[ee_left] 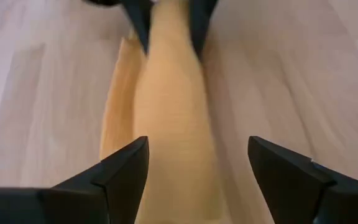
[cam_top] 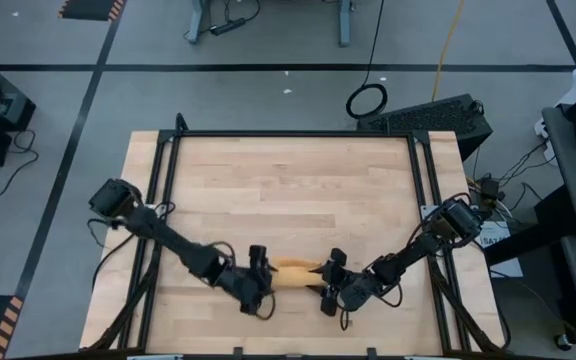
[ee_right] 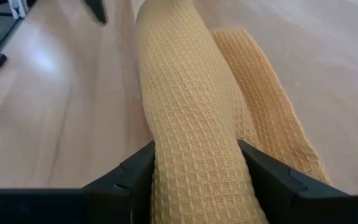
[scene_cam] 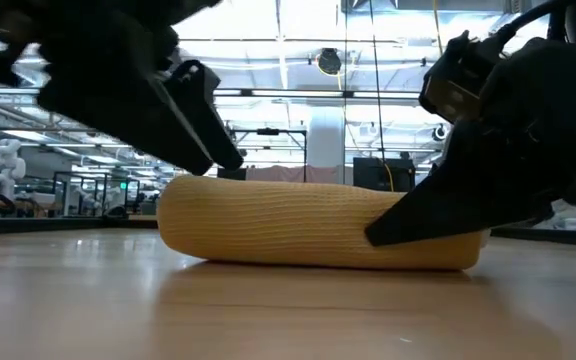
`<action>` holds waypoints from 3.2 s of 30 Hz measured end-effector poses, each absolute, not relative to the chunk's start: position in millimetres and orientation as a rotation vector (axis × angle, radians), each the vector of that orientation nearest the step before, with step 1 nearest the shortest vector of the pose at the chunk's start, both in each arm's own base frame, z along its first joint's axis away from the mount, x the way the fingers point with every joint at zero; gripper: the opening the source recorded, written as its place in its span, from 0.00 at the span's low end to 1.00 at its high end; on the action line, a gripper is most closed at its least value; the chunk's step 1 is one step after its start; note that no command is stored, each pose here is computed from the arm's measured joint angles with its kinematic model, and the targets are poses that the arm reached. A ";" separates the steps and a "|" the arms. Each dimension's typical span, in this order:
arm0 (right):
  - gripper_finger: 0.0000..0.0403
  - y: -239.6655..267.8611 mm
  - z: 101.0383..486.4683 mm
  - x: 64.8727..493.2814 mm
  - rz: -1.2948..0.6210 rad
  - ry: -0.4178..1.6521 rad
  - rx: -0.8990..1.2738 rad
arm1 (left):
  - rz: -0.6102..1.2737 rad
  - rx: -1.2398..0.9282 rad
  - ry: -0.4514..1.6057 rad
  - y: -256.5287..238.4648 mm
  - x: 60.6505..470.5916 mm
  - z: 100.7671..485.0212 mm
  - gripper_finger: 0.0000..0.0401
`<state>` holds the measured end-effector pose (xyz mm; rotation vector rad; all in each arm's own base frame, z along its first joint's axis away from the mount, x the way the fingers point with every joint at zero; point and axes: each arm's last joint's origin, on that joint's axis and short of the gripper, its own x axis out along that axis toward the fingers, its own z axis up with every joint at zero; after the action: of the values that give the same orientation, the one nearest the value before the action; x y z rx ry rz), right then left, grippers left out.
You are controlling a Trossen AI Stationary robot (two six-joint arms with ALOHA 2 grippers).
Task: Roll towel
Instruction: Roll the yellow towel
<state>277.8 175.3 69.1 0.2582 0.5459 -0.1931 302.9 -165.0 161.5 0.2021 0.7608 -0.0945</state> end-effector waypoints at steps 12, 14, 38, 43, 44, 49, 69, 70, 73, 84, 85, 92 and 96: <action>0.46 171.8 71.6 285.3 -0.112 0.568 0.403 | 0.009 0.299 0.770 -176.4 303.6 132.4 0.64; 0.46 171.6 71.7 285.6 -0.109 0.570 0.421 | 0.013 0.269 0.772 -175.0 304.5 132.8 0.58; 0.73 185.4 148.6 263.9 0.188 0.473 -0.064 | -0.133 -0.117 0.887 -157.1 317.2 132.8 0.14; 0.64 199.7 147.4 256.0 0.168 0.414 -0.193 | -0.174 -0.234 0.925 -145.2 323.4 132.9 0.14; 0.62 200.1 142.8 257.0 0.159 0.420 -0.200 | -0.179 -0.253 0.932 -142.8 324.4 132.9 0.14; 0.53 196.2 121.3 271.2 0.111 0.392 -0.176 | -0.182 -0.347 0.962 -130.0 329.3 132.6 0.14; 0.14 144.4 83.6 311.8 0.004 0.466 0.335 | -0.188 -0.321 1.011 -133.9 322.9 130.9 0.42; 0.14 142.8 83.2 312.4 0.001 0.473 0.357 | -0.183 -0.317 1.025 -133.3 321.0 132.1 0.46; 0.14 137.8 81.8 314.3 0.000 0.497 0.410 | -0.169 -0.295 1.069 -129.8 312.7 140.3 0.58; 0.14 129.0 80.6 317.4 -0.035 0.514 0.557 | -0.153 -0.131 0.802 -144.6 295.1 197.9 0.75; 0.14 127.8 80.5 317.9 -0.035 0.517 0.572 | -0.151 -0.112 0.779 -149.8 295.1 197.0 0.75; 0.14 115.0 79.9 323.0 -0.004 0.562 0.697 | -0.053 0.026 0.789 -174.4 293.5 164.2 0.75; 0.13 109.9 80.1 324.8 0.013 0.580 0.744 | -0.056 0.090 0.834 -181.0 292.7 145.6 0.75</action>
<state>324.8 109.9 80.1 0.7438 0.5797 0.0133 292.7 -181.0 145.6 0.0897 0.8338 -0.0559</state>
